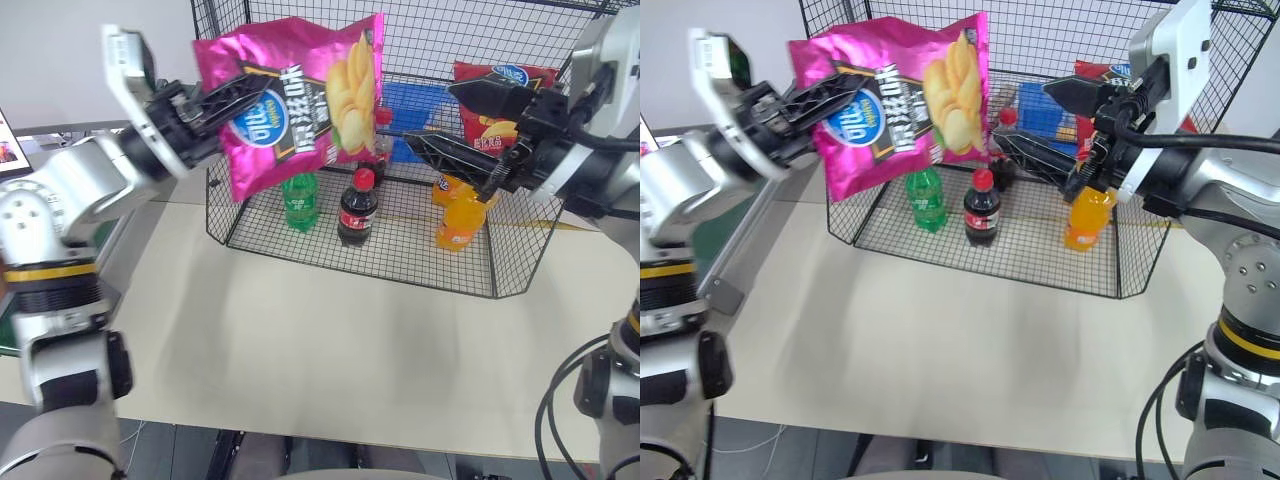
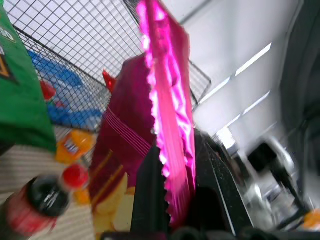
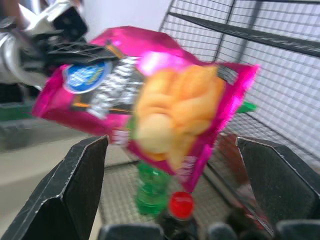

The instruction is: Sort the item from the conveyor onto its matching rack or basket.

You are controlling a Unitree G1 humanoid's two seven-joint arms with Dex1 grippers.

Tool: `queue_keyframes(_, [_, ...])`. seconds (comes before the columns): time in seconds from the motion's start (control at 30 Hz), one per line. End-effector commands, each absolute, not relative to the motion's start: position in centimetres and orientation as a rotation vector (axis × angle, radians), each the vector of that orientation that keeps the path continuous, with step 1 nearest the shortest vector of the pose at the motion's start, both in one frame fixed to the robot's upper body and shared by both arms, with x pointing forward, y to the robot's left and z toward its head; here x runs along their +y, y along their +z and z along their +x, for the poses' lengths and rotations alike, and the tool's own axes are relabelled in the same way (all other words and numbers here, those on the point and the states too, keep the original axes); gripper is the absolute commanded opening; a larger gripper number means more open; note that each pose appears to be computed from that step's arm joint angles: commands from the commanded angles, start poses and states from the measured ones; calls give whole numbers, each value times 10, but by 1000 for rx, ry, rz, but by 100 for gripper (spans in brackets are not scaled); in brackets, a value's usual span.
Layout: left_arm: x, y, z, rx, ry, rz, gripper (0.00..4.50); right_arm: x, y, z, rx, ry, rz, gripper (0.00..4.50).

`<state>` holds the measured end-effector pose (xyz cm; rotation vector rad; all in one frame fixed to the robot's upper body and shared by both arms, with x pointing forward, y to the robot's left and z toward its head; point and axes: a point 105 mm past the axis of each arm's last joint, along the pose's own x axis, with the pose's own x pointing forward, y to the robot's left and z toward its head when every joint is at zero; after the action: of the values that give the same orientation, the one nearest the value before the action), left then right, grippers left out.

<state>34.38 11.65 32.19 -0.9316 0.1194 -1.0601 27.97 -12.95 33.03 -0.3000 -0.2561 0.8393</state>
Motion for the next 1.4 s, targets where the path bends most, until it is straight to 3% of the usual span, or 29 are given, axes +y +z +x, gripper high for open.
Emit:
queue_keyframes(0.03, [94,330,362,81,-1029,-1010,10,-125,328,269,-286,786,-377,450])
queue_keyframes(0.17, [65,330,381,73,-959,-1154,10,-118,321,265,-299,748,-355,450])
queue_keyframes(0.37, [51,325,406,65,-754,-1306,10,-116,326,269,-323,694,-337,450])
queue_keyframes(0.93, [38,324,394,44,-663,-1374,10,-118,326,276,-329,673,-337,450])
queue_keyframes(1.07, [36,322,394,48,-670,-1367,131,-118,326,278,-328,664,-348,450])
queue_keyframes(1.3, [39,318,376,93,-772,-1275,444,-117,325,280,-328,674,-360,450])
queue_keyframes(1.4, [44,315,363,127,-826,-1211,444,-114,324,283,-329,693,-361,450])
